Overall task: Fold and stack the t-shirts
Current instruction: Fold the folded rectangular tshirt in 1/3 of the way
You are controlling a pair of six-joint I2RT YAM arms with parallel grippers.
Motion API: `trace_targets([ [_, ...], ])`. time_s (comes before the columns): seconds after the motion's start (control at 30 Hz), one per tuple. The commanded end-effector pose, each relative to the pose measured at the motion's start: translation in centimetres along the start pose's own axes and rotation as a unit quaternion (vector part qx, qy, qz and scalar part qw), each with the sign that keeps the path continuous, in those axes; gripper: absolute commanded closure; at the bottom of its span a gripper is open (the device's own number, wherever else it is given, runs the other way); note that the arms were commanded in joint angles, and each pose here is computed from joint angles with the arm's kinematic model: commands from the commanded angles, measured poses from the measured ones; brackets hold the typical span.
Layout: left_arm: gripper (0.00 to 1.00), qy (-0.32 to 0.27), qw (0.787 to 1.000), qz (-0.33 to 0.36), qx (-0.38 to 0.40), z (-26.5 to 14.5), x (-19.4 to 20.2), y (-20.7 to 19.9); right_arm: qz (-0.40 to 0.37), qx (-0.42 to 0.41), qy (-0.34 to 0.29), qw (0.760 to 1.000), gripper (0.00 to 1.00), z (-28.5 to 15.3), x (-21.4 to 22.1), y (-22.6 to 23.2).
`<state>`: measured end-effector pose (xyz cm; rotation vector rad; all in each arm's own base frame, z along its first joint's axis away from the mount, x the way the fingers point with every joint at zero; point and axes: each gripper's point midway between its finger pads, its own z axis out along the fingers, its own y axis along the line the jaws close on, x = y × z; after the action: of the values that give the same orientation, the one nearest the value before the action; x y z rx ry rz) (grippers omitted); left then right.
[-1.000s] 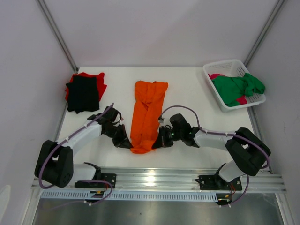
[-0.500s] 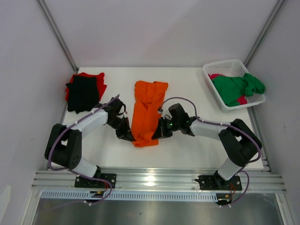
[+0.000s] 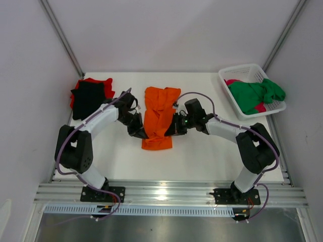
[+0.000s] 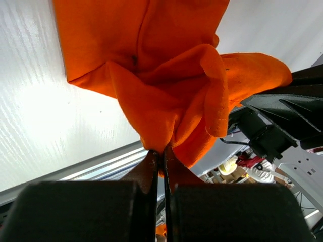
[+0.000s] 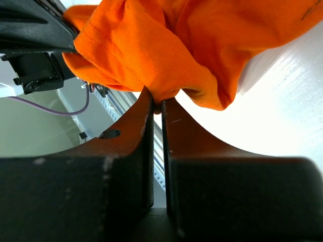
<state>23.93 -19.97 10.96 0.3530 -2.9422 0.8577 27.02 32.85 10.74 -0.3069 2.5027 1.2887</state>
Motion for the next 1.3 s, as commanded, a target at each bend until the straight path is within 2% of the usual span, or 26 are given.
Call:
trace_targets([
  [0.0,0.99,0.000,1.000,0.011,0.001,-0.9,-0.9,-0.3,-0.014,-0.007,-0.003,1.000,1.00,0.0,-1.4,0.4],
  [0.37,0.99,-0.048,0.999,-0.014,0.010,-5.1,-4.5,1.2,-0.013,-0.005,-0.014,1.000,1.00,-0.6,-2.6,-0.1],
  [0.53,0.97,-0.045,0.999,-0.002,0.015,-5.9,-6.0,0.4,-0.012,-0.006,-0.013,1.000,1.00,-0.4,-2.7,-0.2],
  [1.27,0.97,0.007,1.000,-0.020,-0.019,-1.5,-8.3,2.8,0.017,0.014,0.009,1.000,1.00,1.3,-2.7,-3.9],
])
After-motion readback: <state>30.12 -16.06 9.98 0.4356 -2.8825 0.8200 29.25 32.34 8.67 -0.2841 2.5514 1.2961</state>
